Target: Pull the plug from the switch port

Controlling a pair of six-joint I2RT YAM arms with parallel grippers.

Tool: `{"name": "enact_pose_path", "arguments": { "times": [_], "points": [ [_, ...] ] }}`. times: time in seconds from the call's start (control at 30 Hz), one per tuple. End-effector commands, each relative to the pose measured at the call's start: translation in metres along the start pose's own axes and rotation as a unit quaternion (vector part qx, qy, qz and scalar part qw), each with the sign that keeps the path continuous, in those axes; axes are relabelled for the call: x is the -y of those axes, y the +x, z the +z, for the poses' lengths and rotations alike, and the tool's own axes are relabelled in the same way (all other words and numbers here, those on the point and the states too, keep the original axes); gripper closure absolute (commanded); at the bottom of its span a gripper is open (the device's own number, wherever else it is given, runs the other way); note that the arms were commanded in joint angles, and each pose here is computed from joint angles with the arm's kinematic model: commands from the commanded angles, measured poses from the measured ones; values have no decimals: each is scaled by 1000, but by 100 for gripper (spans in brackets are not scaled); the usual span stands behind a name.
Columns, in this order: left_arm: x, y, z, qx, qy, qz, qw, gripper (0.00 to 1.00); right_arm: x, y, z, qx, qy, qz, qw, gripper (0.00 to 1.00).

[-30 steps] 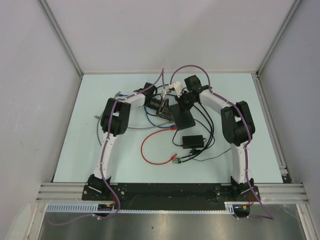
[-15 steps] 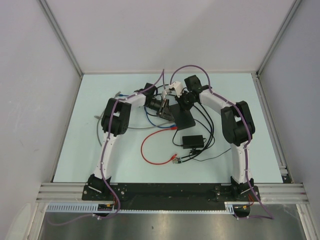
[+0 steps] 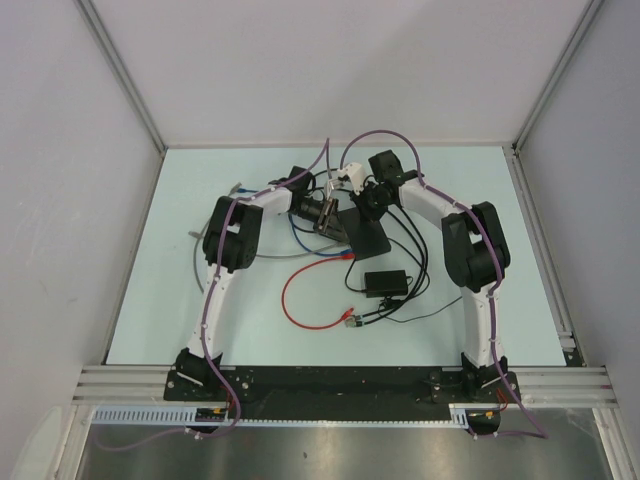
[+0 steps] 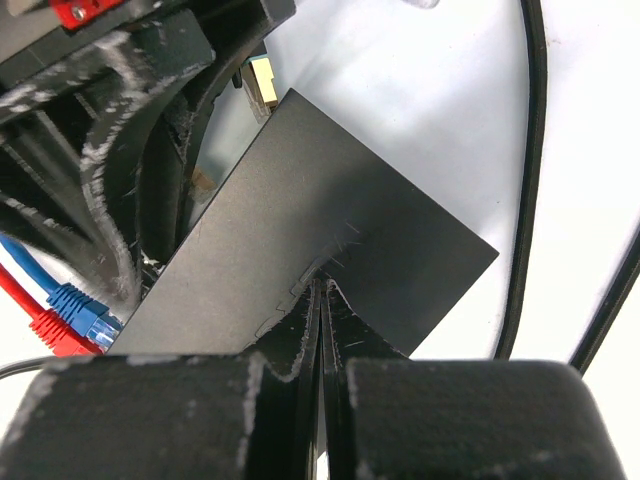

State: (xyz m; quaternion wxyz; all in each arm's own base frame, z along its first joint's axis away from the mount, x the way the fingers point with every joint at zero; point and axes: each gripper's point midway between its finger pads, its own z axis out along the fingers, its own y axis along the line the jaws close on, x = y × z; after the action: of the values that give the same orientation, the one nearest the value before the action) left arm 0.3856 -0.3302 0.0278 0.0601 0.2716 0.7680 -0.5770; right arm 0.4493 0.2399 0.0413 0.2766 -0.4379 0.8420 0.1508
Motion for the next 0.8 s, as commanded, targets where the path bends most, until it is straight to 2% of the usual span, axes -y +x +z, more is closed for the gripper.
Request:
{"name": "enact_pose_path", "arguments": {
  "times": [0.0,0.13,0.3,0.53,0.67,0.77],
  "points": [
    [-15,7,9,-11,-13,26,1000,70,-25,130,34,-195,-35,46,979,99],
    [-16,7,9,-11,-12,26,1000,79,-26,130,34,-195,-35,45,979,99],
    [-18,3,6,-12,-37,33,999,99,-26,130,35,-196,-34,44,979,99],
    [-17,-9,-9,4,-50,46,998,100,-26,130,34,-197,-34,43,979,99],
    [-18,19,0,-27,-39,45,998,100,-26,131,34,-197,-33,44,979,99],
    [-20,17,-1,-31,-41,40,998,100,-26,130,35,-197,-33,43,979,99]
  ]
}}
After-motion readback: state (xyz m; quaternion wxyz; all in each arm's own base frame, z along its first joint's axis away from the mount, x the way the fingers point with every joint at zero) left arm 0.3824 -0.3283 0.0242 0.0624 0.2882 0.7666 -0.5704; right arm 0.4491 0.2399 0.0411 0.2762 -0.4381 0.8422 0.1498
